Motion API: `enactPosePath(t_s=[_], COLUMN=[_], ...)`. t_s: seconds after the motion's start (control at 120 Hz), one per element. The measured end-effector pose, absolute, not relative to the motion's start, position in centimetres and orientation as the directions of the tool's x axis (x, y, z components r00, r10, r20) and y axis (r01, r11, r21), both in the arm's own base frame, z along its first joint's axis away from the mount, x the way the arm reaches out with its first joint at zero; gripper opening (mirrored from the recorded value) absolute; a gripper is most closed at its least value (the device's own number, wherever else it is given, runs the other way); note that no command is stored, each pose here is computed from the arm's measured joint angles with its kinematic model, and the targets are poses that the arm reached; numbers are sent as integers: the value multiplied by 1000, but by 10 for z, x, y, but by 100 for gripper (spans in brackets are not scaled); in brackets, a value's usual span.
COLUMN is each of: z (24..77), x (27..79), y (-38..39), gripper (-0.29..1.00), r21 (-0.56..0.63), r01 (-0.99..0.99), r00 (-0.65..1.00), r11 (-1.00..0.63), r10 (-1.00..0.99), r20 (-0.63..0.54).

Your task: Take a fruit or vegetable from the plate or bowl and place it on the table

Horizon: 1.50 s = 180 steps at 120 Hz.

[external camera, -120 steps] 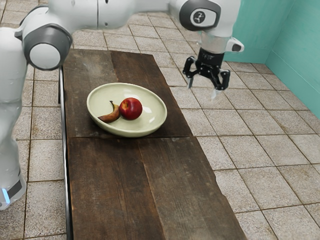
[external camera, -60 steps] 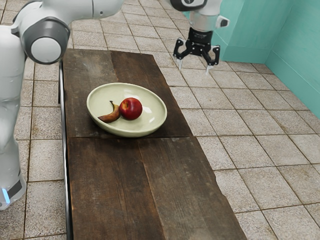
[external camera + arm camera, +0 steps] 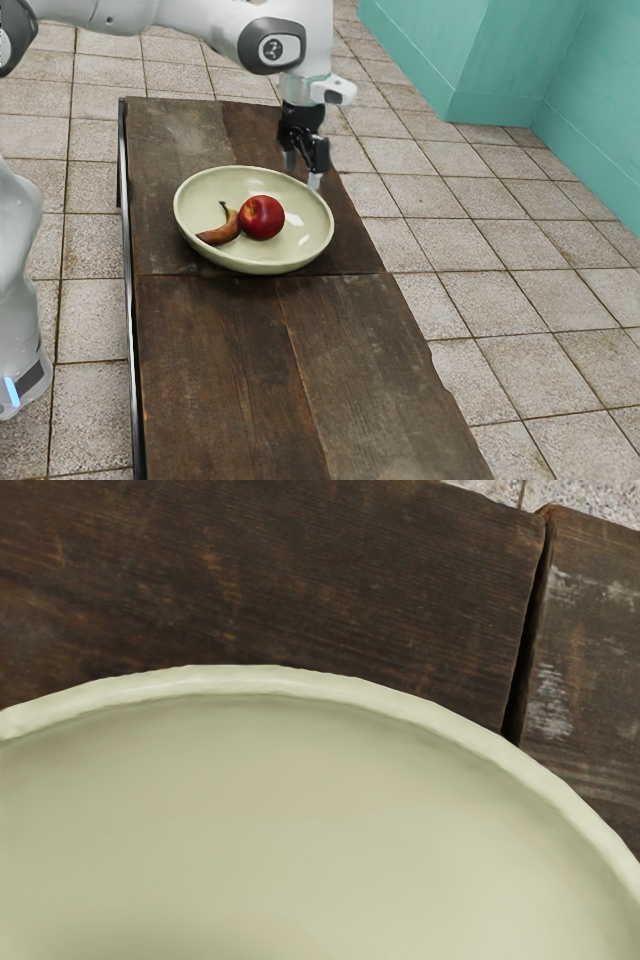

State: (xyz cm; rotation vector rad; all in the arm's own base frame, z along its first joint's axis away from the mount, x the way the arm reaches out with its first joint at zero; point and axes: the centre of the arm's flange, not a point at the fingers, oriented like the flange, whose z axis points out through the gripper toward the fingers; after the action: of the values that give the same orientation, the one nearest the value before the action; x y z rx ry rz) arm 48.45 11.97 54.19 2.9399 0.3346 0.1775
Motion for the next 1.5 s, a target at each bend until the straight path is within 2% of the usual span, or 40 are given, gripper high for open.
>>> enactPosePath(t_s=[0.083,0.417,0.683,0.942,1.033,1.133,1.5], z=[536,481,479,512,514,506,487], x=[487,469,459,452,449,438,408], y=[126,141,140,141,116,105,132], gripper=[70,70,70,70,70,70,70], r21=[172,144,122,70,90,177,310], r01=[116,-133,-274,-358,-349,-268,71], r00=[979,980,947,899,904,934,970], r11=[-978,-981,-954,-931,-933,-947,-948], r10=[142,-109,-245,-323,-310,-210,138], r20=[145,167,207,297,296,288,201])
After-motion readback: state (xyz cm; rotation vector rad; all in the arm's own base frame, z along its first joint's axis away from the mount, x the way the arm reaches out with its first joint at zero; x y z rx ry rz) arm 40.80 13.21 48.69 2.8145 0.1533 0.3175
